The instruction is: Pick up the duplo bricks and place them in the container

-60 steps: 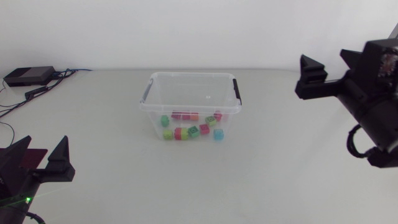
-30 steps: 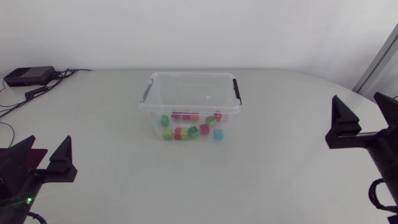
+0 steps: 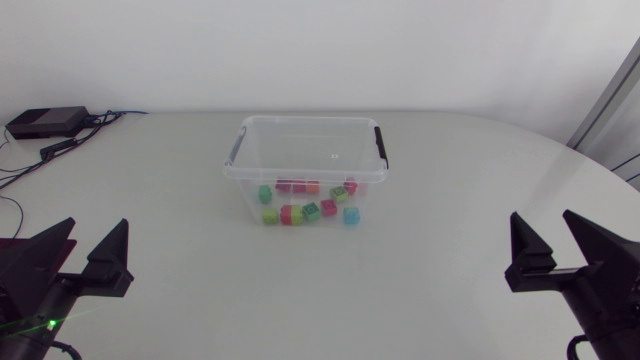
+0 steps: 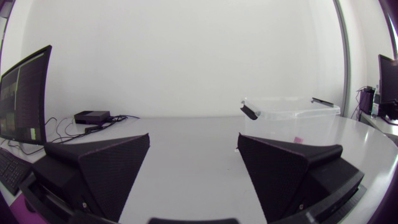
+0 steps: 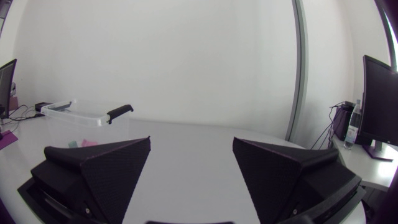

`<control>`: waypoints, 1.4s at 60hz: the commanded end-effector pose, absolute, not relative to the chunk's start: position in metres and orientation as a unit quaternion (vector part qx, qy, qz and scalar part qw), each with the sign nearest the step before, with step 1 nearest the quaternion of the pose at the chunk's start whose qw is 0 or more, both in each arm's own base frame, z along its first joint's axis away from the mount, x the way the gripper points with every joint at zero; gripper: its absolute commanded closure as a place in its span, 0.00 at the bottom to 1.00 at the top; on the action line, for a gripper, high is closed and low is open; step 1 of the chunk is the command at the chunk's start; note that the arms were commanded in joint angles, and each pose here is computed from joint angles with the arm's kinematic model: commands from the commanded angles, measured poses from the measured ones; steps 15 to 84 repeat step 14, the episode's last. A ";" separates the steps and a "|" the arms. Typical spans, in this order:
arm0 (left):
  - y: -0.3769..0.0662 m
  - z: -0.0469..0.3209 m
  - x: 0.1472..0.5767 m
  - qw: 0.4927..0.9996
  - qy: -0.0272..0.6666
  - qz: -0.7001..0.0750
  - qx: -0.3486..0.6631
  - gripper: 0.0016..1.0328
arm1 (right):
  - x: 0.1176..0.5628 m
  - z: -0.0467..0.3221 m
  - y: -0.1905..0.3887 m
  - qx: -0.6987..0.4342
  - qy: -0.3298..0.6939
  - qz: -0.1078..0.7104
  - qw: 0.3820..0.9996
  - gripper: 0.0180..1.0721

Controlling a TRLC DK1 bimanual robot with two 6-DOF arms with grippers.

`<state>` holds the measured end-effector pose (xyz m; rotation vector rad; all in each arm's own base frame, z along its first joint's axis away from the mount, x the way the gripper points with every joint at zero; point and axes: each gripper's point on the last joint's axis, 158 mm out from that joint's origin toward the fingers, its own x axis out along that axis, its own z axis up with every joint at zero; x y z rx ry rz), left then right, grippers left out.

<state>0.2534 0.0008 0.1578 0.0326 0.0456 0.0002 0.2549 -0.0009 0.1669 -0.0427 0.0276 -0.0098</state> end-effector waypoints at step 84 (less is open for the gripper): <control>-0.003 0.150 0.254 0.999 0.030 -0.008 0.000 0.04 | 0.254 0.149 -0.002 0.000 0.028 -0.005 1.000 0.05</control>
